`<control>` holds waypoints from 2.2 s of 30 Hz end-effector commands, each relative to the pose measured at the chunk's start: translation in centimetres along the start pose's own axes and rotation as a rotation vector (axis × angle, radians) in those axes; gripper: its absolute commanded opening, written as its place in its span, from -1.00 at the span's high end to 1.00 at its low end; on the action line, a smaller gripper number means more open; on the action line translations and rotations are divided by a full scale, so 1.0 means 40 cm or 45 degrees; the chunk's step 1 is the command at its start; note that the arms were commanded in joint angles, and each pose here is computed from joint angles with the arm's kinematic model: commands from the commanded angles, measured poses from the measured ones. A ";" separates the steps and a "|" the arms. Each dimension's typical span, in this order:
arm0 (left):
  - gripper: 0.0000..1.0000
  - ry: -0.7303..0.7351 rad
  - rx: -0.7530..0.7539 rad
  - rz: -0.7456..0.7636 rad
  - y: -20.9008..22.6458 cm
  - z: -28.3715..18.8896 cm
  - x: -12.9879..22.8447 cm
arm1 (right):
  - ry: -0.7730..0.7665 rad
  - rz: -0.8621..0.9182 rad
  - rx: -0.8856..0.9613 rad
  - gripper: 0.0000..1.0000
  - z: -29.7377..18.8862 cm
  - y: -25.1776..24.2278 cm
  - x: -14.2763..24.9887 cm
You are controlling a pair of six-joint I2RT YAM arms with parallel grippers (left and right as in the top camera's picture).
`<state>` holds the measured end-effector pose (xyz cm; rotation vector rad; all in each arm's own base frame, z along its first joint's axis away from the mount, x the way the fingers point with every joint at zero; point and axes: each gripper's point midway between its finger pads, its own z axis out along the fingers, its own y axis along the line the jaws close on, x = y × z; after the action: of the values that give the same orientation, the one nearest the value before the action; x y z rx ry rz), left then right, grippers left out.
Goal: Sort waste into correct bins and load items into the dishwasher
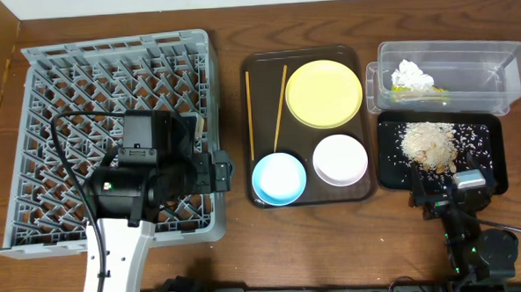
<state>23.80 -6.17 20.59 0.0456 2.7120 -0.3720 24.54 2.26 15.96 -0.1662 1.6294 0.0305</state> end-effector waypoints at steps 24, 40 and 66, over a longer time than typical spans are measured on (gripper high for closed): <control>-0.96 -0.058 0.009 0.038 -0.007 -0.008 -0.030 | -0.004 -0.013 -0.001 -0.98 -0.001 0.000 0.001; -0.99 -0.268 0.091 0.108 -0.141 0.037 -0.199 | -0.003 -0.013 -0.001 -0.98 -0.001 0.000 0.001; -0.04 0.193 -0.064 0.205 -0.160 0.639 -0.207 | -0.003 -0.013 -0.001 -0.99 -0.001 0.000 0.001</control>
<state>40.91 -18.17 4.58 0.2630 2.8037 -0.2210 24.53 2.26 15.96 -0.1661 1.6287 0.0304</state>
